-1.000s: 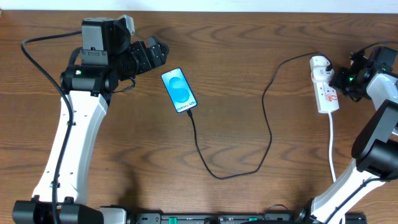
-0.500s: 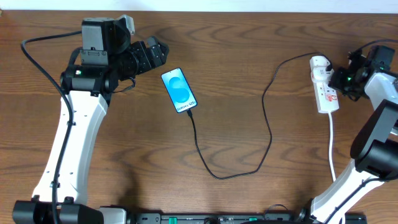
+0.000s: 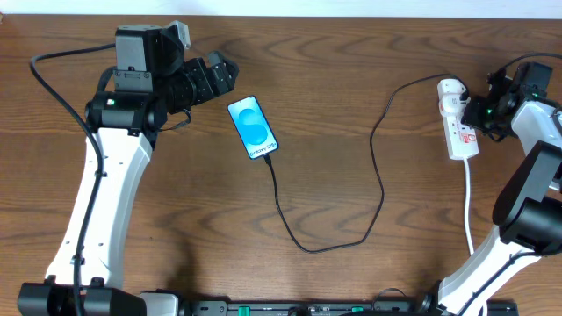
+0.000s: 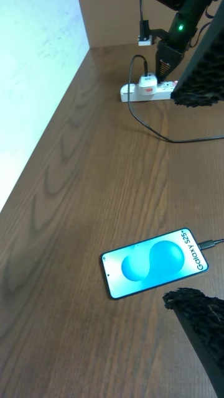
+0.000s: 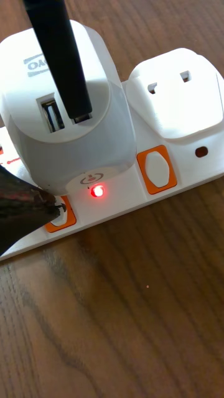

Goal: Plug charger to phone and switch on socket
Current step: 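Press the orange switch beside the plugged charger with the right gripper, then lift the right gripper off the power strip and pull it back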

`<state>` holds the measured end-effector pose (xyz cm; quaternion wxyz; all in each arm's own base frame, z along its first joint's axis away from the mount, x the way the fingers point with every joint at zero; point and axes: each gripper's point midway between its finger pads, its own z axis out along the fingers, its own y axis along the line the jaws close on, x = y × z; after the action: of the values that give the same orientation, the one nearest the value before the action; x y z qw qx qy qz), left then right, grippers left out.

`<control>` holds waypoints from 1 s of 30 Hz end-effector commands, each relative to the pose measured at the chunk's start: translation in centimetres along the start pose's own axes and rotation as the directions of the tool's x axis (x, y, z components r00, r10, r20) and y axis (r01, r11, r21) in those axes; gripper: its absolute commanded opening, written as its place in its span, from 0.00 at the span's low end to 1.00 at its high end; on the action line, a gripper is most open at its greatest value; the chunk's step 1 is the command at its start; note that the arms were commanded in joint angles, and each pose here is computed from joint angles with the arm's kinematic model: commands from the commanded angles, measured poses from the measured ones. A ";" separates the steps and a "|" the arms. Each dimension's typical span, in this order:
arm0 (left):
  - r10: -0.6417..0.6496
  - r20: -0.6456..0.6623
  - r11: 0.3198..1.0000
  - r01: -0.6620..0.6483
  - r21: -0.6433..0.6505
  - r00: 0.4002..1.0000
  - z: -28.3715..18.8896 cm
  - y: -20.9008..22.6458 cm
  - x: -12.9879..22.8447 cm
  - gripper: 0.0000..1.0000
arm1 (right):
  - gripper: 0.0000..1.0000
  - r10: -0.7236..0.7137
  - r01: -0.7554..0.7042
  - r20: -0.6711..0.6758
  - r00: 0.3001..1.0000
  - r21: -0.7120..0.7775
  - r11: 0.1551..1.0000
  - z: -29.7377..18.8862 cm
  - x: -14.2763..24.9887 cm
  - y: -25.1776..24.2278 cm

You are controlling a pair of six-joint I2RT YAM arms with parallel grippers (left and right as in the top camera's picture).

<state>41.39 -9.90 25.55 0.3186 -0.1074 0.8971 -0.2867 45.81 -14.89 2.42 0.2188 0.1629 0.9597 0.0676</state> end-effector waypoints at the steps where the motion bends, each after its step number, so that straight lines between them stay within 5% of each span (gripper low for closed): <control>1: -0.003 0.006 1.000 0.004 -0.007 1.000 -0.2 0.2 -0.1 0.95 | 0.01 -0.031 0.004 -0.106 0.994 -0.247 0.969 2.3 3.3 6.5; 13: -0.003 0.006 1.000 0.004 -0.007 1.000 -0.2 0.2 -0.1 0.95 | 0.03 0.149 -0.128 0.092 0.985 -0.199 0.972 -5.0 -3.1 0.7; 30: -0.003 0.006 1.000 0.004 -0.008 1.000 -0.2 0.2 -0.1 0.95 | 0.03 0.180 -0.163 0.096 0.979 -0.167 0.973 -5.7 -3.1 -0.4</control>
<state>41.39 -9.90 25.55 0.3186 -0.1074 0.8971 -0.2867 45.48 -16.56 7.42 0.2657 0.2276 0.9248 0.1494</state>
